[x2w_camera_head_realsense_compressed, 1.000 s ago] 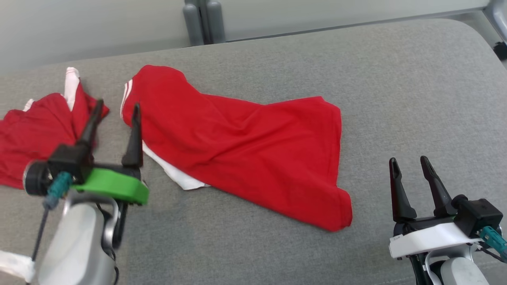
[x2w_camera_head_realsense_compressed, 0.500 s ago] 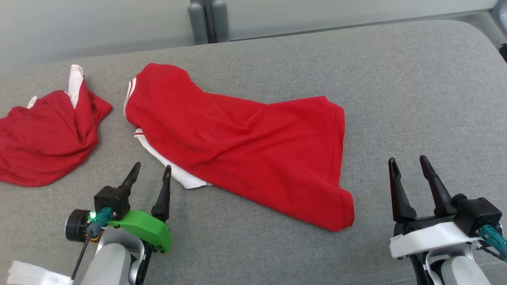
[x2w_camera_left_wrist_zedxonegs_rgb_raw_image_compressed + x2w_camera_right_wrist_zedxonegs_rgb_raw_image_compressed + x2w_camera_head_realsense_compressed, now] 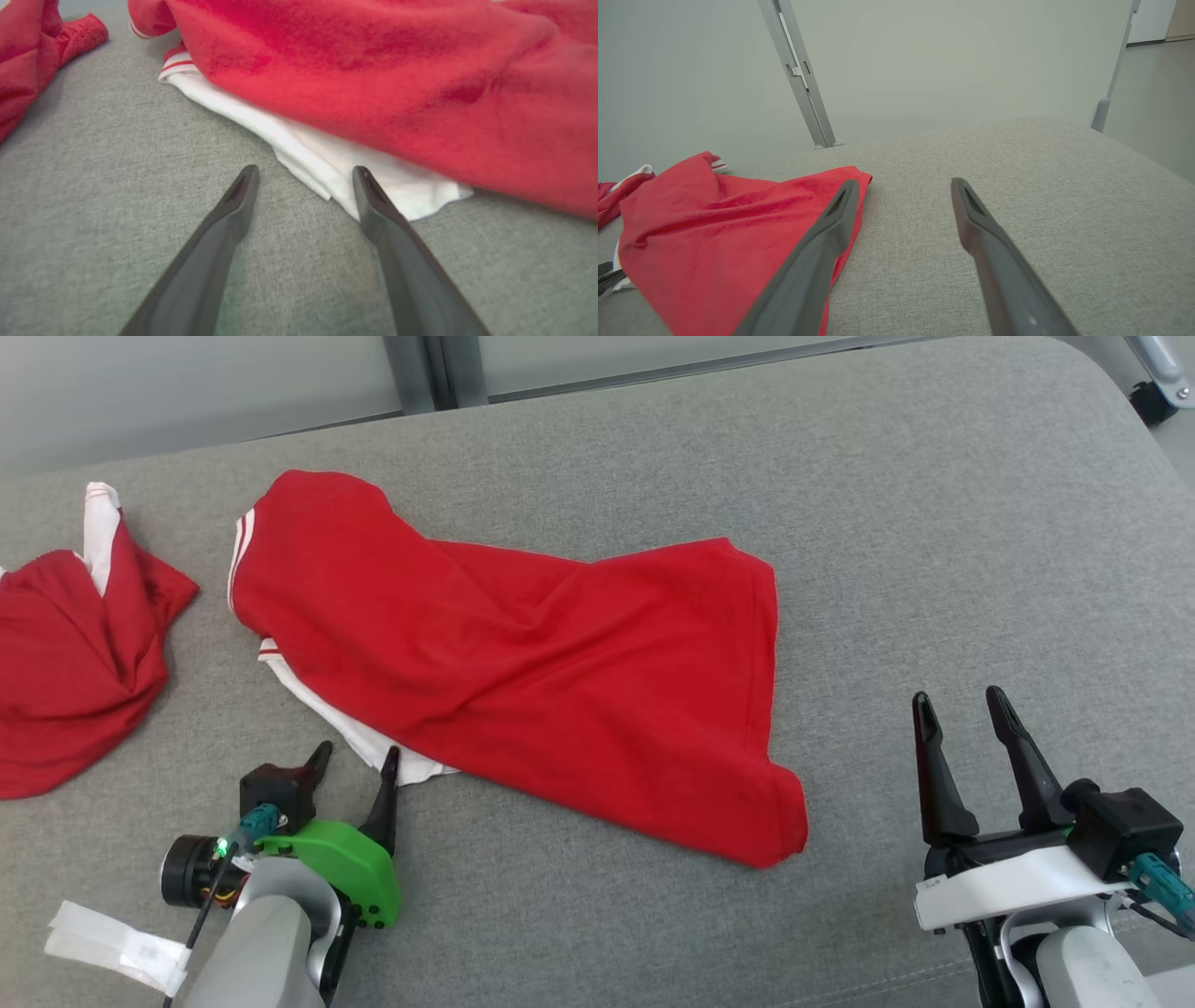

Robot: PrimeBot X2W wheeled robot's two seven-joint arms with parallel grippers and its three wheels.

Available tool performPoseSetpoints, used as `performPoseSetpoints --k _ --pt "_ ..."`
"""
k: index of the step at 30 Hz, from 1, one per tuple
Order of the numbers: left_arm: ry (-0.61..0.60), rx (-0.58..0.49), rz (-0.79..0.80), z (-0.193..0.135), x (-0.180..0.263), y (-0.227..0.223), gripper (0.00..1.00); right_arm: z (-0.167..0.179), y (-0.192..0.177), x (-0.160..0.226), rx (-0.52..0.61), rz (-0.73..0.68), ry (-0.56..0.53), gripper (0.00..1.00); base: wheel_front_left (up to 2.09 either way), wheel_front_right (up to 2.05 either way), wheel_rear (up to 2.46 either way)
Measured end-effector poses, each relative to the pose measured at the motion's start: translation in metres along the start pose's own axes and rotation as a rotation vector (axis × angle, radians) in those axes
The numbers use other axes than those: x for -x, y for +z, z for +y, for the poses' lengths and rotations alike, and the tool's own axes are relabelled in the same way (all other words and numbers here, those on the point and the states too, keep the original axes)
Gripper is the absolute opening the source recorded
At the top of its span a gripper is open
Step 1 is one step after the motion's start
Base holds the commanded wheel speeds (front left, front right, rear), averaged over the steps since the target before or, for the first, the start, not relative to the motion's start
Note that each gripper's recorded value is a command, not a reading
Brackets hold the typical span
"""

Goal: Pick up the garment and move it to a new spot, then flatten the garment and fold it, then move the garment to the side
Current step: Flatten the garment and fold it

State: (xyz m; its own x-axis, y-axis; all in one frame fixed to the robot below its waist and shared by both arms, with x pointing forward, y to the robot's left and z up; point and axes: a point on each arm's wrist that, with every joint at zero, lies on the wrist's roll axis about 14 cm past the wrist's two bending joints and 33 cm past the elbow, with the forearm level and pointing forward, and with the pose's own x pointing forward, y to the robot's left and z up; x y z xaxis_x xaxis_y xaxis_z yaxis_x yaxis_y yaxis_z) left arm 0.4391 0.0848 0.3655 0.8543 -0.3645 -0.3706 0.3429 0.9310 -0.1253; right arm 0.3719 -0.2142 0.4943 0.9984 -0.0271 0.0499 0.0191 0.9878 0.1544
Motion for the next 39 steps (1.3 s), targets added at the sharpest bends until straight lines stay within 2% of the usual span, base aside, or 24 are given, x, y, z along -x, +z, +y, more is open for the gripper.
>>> performPoseSetpoints --k 2,7,11,15,19,25,32,34,35,36,39 --pt "-0.012 0.009 -0.003 -0.005 -0.006 0.003 0.00 -0.003 0.000 0.001 0.000 0.001 -0.010 1.00 0.00 0.00 0.00" --pt "-0.034 0.033 -0.043 -0.015 -0.009 0.016 0.00 -0.006 0.002 0.002 0.004 -0.004 -0.022 1.00 0.00 0.00 0.00" --pt "-0.036 0.037 -0.138 -0.016 -0.004 0.044 0.00 -0.003 0.002 0.004 -0.004 -0.006 -0.018 1.00 0.00 0.00 0.00" --pt "-0.021 0.034 -0.232 -0.012 0.016 0.066 0.00 0.002 0.000 0.005 -0.011 -0.004 -0.004 1.00 0.00 0.00 0.00" --pt "0.023 0.003 -0.268 -0.001 0.043 0.066 0.00 0.012 -0.001 0.004 -0.021 -0.001 0.028 1.00 0.00 0.00 0.00" --pt "0.115 -0.011 -0.192 0.015 0.086 0.041 0.00 0.029 0.001 -0.003 -0.031 -0.013 0.079 1.00 0.00 0.00 0.00" --pt "0.158 0.080 0.018 0.009 0.126 -0.021 0.00 0.040 -0.001 -0.009 -0.035 -0.008 0.116 1.00 0.00 0.00 0.00" --pt "0.152 0.093 0.034 0.004 0.130 -0.027 0.00 0.038 -0.002 -0.009 -0.032 -0.005 0.114 1.00 0.00 0.00 0.00" --pt "0.157 0.094 0.026 0.005 0.130 -0.024 0.43 0.037 -0.002 -0.009 -0.030 -0.004 0.114 1.00 0.00 0.00 0.00" --pt "0.165 0.092 0.005 0.006 0.130 -0.019 1.00 0.036 -0.002 -0.008 -0.028 -0.002 0.112 1.00 0.00 0.00 0.00" --pt "0.186 0.086 -0.081 0.011 0.131 0.001 1.00 0.034 -0.003 -0.007 -0.026 0.003 0.109 1.00 0.00 0.00 0.00"
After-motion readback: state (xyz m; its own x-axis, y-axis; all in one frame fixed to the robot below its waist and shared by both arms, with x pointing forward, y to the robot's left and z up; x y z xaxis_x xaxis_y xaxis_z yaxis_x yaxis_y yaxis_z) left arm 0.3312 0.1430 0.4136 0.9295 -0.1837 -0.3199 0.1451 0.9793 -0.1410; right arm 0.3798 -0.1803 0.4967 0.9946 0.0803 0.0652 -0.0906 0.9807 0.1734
